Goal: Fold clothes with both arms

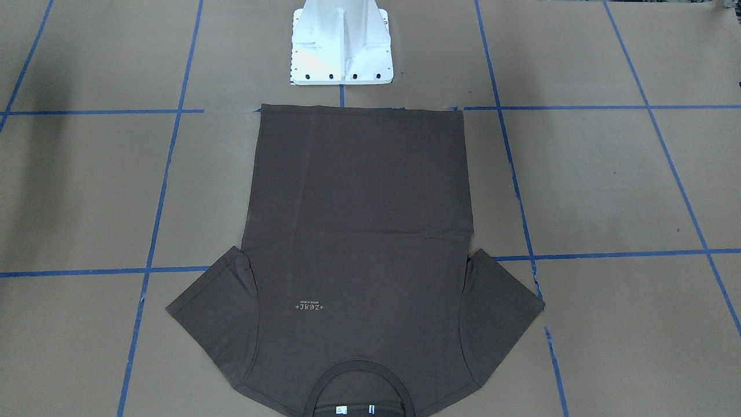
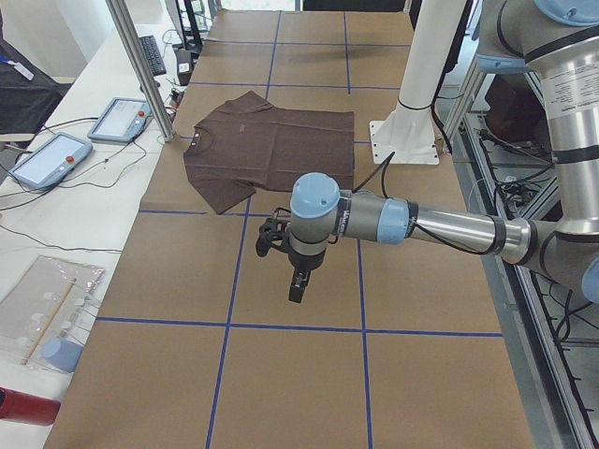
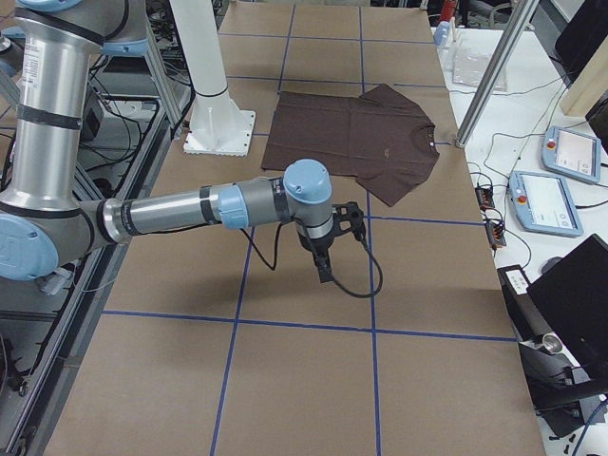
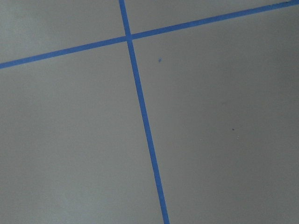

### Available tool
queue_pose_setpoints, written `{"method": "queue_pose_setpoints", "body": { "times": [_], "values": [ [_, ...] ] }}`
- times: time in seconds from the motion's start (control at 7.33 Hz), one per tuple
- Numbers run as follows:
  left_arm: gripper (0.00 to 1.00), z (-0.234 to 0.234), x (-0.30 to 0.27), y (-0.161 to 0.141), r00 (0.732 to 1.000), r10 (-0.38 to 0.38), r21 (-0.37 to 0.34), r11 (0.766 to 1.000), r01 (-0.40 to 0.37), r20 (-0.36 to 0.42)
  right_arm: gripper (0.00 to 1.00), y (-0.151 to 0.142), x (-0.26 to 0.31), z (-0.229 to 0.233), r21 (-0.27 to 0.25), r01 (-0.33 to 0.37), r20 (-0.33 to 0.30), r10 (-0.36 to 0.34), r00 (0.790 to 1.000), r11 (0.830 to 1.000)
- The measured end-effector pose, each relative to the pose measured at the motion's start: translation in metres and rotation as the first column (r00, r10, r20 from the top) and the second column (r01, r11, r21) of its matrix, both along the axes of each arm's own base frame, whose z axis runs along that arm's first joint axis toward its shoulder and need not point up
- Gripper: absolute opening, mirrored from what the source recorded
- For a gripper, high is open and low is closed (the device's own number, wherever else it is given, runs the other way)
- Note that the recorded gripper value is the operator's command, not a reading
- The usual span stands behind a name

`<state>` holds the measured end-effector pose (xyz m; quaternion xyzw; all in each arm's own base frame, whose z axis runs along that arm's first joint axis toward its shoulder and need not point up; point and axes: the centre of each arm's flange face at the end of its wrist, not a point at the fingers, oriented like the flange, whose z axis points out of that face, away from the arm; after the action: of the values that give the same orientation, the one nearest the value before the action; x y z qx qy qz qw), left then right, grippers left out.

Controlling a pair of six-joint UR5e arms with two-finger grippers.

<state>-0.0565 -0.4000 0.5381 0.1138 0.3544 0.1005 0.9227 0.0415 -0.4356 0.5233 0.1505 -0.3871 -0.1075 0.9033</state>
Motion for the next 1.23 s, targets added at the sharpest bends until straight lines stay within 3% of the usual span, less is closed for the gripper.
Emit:
{"method": "queue_pose_setpoints", "body": {
  "times": [0.14, 0.27, 0.41, 0.55, 0.68, 1.09, 1.23],
  "values": [
    [1.00, -0.032, 0.000, -0.029, 1.000, -0.002, 0.093, 0.996, 0.002, 0.003, 1.00, -0.026, -0.002, -0.006, 0.054, 0.004, 0.012, -0.004, 1.000, 0.999],
    [1.00, -0.060, 0.000, -0.049, 1.000, -0.003, 0.198, 0.980, 0.002, 0.001, 1.00, -0.048, -0.005, -0.003, 0.070, 0.010, 0.034, -0.013, 0.999, 0.997],
    [1.00, -0.077, 0.000, -0.057, 1.000, -0.004, 0.284, 0.959, 0.005, -0.003, 1.00, -0.068, -0.008, -0.007, 0.089, 0.019, 0.068, -0.025, 0.997, 0.996],
    [1.00, -0.084, 0.000, -0.059, 1.000, -0.004, 0.326, 0.945, 0.006, -0.008, 1.00, -0.089, -0.021, -0.019, 0.100, 0.028, 0.097, -0.038, 0.995, 0.995],
    [1.00, -0.087, 0.001, -0.059, 1.000, -0.002, 0.344, 0.939, 0.006, -0.011, 1.00, -0.111, -0.047, -0.041, 0.075, 0.022, 0.126, -0.031, 0.992, 0.997],
    [1.00, -0.089, 0.001, -0.060, 1.000, -0.002, 0.353, 0.935, 0.006, -0.012, 0.98, -0.164, -0.162, -0.114, -0.013, -0.094, 0.148, 0.095, 0.984, 0.995],
    [1.00, -0.089, 0.001, -0.060, 1.000, -0.002, 0.354, 0.935, 0.006, -0.012, 0.91, -0.178, -0.209, -0.122, -0.023, -0.144, 0.164, 0.145, 0.976, 0.989]
  ]
}}
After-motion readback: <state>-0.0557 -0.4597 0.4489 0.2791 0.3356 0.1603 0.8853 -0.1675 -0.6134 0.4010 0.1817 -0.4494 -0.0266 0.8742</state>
